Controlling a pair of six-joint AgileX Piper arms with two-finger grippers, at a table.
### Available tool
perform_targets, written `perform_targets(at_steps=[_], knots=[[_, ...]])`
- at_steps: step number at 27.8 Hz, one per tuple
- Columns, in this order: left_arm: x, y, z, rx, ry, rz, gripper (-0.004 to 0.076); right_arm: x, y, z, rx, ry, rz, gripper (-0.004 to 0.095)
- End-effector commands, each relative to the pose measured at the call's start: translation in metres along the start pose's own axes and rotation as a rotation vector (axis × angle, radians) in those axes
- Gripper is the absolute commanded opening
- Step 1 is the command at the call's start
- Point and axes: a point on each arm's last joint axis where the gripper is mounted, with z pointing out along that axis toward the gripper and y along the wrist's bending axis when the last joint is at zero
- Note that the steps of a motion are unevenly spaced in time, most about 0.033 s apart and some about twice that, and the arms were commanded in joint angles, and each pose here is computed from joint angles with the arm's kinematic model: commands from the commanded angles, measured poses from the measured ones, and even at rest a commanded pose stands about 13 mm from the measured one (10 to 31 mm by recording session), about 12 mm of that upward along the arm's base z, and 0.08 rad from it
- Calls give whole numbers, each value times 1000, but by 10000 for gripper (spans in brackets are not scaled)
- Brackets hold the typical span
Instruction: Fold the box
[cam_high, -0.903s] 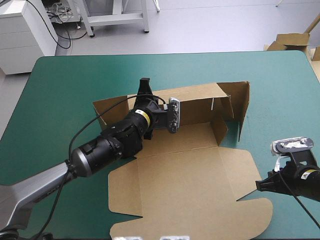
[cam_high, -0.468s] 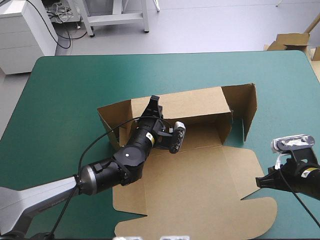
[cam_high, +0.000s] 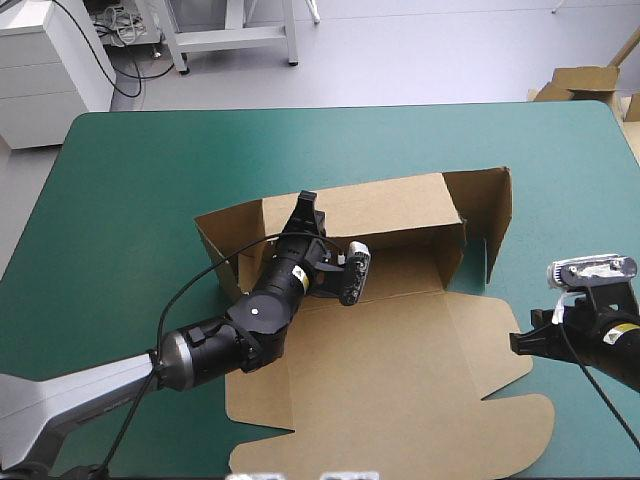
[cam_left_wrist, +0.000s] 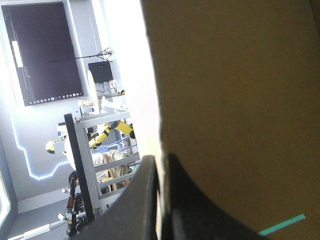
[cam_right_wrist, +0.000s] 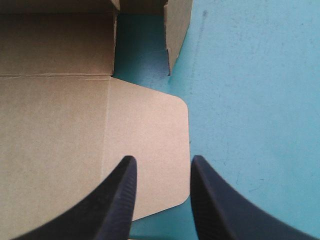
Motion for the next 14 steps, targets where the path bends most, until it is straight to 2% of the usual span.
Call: perform_targets(at_steps=[1, 6, 10, 14], knots=[[-3, 8, -8, -23, -41, -21, -8, -10, -1, -6, 14, -80, 9, 484], [-2, 8, -8, -24, -35, -72, -8, -10, -1, -6, 16, -84, 9, 681], [2, 13, -8, -82, 5, -185, -8, -13, 1, -6, -12, -110, 32, 699], [5, 21, -9, -179, 17, -298, -8, -17, 6, -7, -76, -157, 86, 699]])
